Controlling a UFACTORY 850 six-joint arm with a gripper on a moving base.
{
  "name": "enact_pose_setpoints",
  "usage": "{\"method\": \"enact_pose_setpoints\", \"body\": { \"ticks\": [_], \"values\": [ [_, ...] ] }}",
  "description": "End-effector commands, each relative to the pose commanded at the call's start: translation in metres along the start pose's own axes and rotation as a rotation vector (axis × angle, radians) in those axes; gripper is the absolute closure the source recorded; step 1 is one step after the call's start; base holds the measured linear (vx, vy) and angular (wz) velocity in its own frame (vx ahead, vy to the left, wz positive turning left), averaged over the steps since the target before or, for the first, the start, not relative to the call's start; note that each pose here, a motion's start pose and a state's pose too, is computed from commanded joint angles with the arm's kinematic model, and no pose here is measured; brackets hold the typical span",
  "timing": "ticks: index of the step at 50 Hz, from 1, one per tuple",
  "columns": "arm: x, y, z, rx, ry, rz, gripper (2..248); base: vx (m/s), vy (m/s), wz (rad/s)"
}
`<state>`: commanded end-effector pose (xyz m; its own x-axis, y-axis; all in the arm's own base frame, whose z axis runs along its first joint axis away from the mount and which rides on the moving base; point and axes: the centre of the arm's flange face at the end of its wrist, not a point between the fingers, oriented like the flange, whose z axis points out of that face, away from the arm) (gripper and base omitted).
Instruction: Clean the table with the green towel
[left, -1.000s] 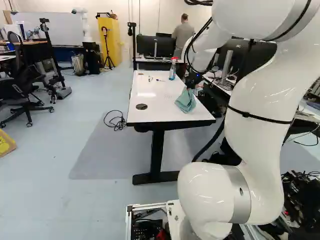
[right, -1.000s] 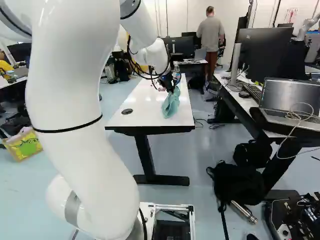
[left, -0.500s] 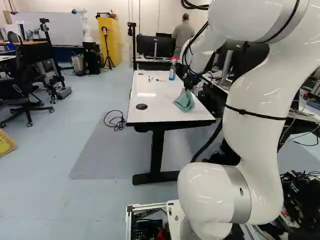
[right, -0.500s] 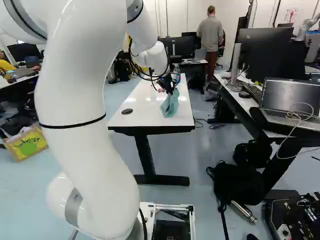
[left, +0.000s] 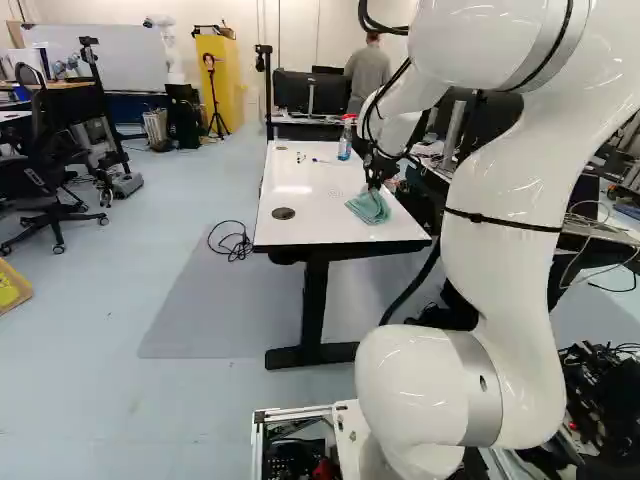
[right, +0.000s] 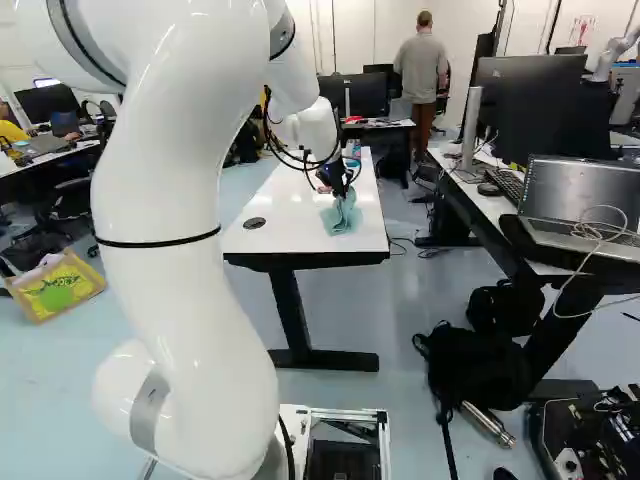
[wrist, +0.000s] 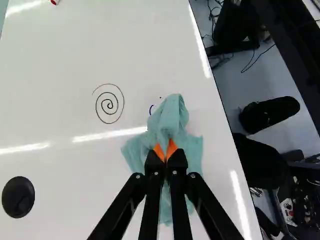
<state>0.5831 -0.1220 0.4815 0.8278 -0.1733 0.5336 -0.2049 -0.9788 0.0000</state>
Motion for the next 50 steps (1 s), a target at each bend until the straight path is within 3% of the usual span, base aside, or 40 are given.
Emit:
{"method": "enact_pose_setpoints", "body": {
  "ticks": [17, 30, 50],
  "values": [
    [-0.006, 0.0, 0.023, 0.0, -0.036, 0.0, 226, 0.0, 0.0, 0.0],
    [-0.007, 0.0, 0.023, 0.0, -0.045, 0.0, 226, 0.0, 0.0, 0.0],
    [-0.012, 0.0, 0.022, 0.0, -0.103, 0.0, 226, 0.0, 0.0, 0.0]
  ]
}}
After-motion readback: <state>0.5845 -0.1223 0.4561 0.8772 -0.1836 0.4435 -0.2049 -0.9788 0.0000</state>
